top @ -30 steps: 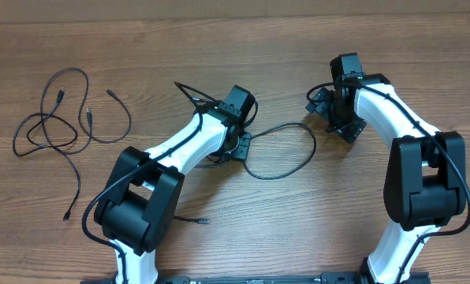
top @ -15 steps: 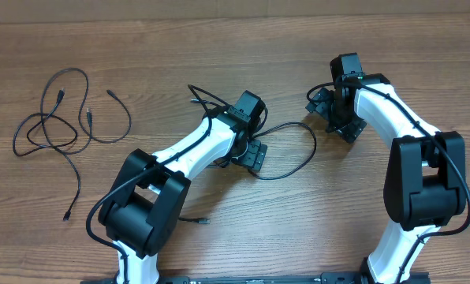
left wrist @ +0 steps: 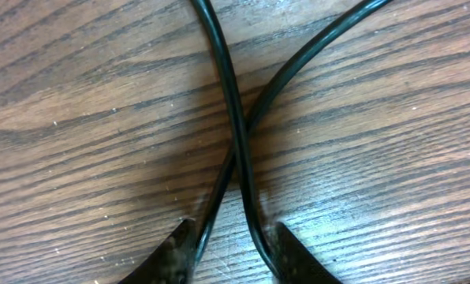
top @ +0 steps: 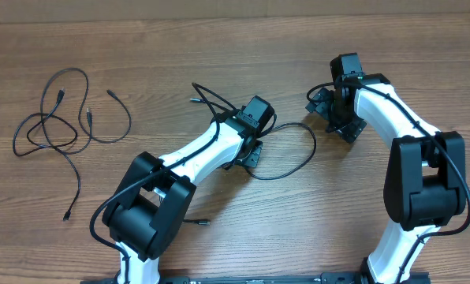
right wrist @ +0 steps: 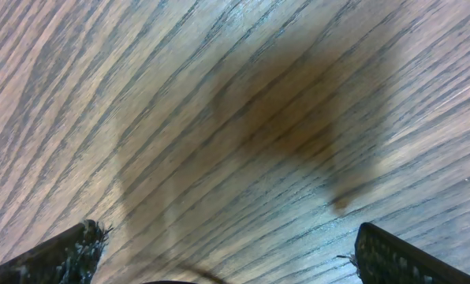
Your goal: Untangle cables
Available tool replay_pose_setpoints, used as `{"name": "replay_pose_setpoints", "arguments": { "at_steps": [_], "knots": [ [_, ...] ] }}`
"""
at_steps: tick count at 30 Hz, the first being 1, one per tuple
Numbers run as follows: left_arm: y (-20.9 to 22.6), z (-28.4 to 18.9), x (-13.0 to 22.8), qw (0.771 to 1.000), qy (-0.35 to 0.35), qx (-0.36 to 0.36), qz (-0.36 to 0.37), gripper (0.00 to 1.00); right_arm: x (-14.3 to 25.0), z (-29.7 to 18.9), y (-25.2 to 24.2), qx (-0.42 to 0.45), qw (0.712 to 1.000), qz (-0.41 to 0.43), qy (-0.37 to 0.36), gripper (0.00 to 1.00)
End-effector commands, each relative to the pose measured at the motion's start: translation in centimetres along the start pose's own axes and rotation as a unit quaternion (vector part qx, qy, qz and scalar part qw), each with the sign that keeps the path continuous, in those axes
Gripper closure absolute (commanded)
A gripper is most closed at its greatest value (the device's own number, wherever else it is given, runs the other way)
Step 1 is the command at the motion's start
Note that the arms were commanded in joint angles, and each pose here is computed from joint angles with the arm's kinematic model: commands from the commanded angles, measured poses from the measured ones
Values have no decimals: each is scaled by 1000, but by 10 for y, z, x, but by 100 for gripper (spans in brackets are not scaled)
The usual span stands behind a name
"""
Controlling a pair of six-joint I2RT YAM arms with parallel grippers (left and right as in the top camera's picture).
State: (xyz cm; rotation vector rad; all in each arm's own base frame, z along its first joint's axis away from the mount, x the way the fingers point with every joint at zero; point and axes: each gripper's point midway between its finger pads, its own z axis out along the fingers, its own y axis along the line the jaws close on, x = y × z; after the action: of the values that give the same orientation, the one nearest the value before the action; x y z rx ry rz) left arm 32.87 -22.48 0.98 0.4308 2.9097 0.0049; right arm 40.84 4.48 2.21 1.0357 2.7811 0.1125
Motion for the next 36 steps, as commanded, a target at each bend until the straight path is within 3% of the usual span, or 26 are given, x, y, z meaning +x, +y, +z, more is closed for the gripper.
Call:
{"name": "replay_pose_setpoints", "arguments": {
  "at_steps": [1, 3, 6, 10, 13, 17, 27, 28, 30, 34, 36],
  "knots": [
    [3, 3, 0, 1000, -1, -13, -1, 51, -10, -15, 6, -14, 1000, 3, -20, 0],
    [12, 2, 0, 999, -3, -37, -1, 49, -10, -15, 6, -14, 1000, 3, -20, 0],
    [12, 2, 0, 999, -3, -36, 0, 63, -10, -15, 6, -14, 1000, 3, -20, 0],
    [12, 3, 2, 999, -1, -37, 4, 65, -10, -15, 6, -14, 1000, 3, -20, 0],
    [12, 4, 2, 999, 0, -37, 4, 58, -10, -15, 6, -14, 1000, 3, -20, 0],
    [12, 4, 2, 999, 0, -38, 4, 23, -10, -15, 6, -14, 1000, 3, -20, 0],
    [13, 26, 16, 998, 35, -45, 35, 14, -10, -15, 6, -14, 1000, 3, -20, 0],
    [14, 27, 17, 998, 39, -46, 36, 18, -10, -15, 6, -14, 1000, 3, -20, 0],
    [14, 26, 16, 997, 40, -48, 36, 37, -10, -15, 6, -14, 1000, 3, -20, 0],
    [12, 24, 13, 998, 36, -44, 35, 54, -10, -15, 6, -14, 1000, 3, -20, 0],
    [12, 24, 13, 998, 36, -44, 35, 55, -10, -15, 6, -14, 1000, 3, -20, 0]
  ]
}}
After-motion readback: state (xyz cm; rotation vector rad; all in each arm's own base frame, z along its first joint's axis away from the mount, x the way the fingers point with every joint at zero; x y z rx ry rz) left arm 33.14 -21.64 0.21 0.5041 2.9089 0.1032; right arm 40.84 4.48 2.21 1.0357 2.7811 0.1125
